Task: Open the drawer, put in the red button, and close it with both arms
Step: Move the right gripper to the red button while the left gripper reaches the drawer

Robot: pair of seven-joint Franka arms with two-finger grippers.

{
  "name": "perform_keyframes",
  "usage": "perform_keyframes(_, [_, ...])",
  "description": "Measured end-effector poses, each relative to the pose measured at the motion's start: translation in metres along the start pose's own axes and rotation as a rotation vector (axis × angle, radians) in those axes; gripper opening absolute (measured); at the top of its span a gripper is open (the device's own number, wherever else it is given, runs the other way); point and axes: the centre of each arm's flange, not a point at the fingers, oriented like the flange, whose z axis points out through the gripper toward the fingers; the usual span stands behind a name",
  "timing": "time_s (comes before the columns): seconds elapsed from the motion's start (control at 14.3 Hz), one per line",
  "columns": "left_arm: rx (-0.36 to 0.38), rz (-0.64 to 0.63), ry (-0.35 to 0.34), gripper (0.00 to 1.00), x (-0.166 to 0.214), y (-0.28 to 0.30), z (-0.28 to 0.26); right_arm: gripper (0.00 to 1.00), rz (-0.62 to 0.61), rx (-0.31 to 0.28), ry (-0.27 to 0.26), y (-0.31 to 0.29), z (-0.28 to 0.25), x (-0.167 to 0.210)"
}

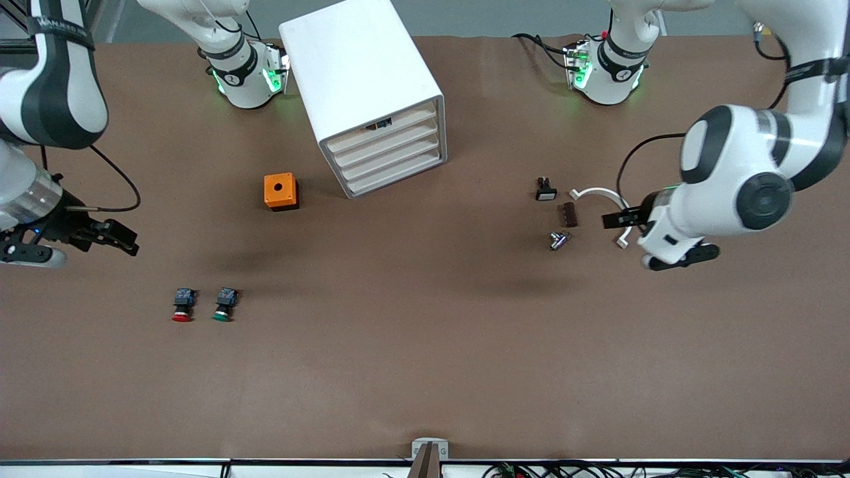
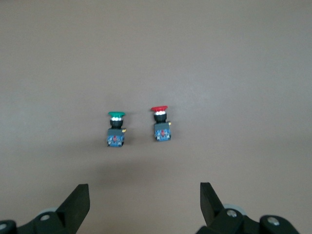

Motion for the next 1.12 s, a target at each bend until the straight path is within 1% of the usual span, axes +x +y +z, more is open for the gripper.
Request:
perform_keyframes(0.07, [0.015,-0.041,-0.011,1.00,-0.003,0.024,0.012,1.00,-0.003,0.000,0.007,0.000,0.014,0.001])
perform_keyframes(0.21, [0.039,-0.130,-0.016,1.00,-0.009,0.069,0.030,1.00,-0.025,-0.001,0.004,0.001,0.038,0.001])
perform_keyframes(0.35, [0.046,-0.239,-0.025,1.00,-0.014,0.106,0.035,1.00,-0.062,-0.003,0.002,0.006,0.060,0.004])
perform_keyframes(0.42, [0.039,-0.297,-0.054,1.00,-0.019,0.123,0.035,1.00,-0.075,-0.004,-0.001,0.010,0.072,0.005])
perform_keyframes(0.49, [0.027,-0.352,-0.098,1.00,-0.024,0.140,0.035,1.00,-0.083,-0.006,-0.006,0.015,0.085,0.005])
perform_keyframes(0.63, [-0.009,-0.474,-0.211,1.00,-0.031,0.166,0.042,1.00,-0.091,-0.007,-0.022,0.020,0.112,0.006])
perform_keyframes(0.84, [-0.048,-0.706,-0.425,1.00,-0.028,0.187,0.069,1.00,-0.097,-0.005,-0.043,0.019,0.142,0.005])
perform_keyframes(0.98, [-0.042,-0.860,-0.560,1.00,-0.027,0.199,0.086,1.00,-0.095,-0.006,-0.041,0.021,0.158,0.005])
perform_keyframes(1.12, [-0.016,-1.000,-0.707,1.00,-0.030,0.211,0.099,1.00,-0.085,-0.008,-0.036,0.027,0.173,0.004])
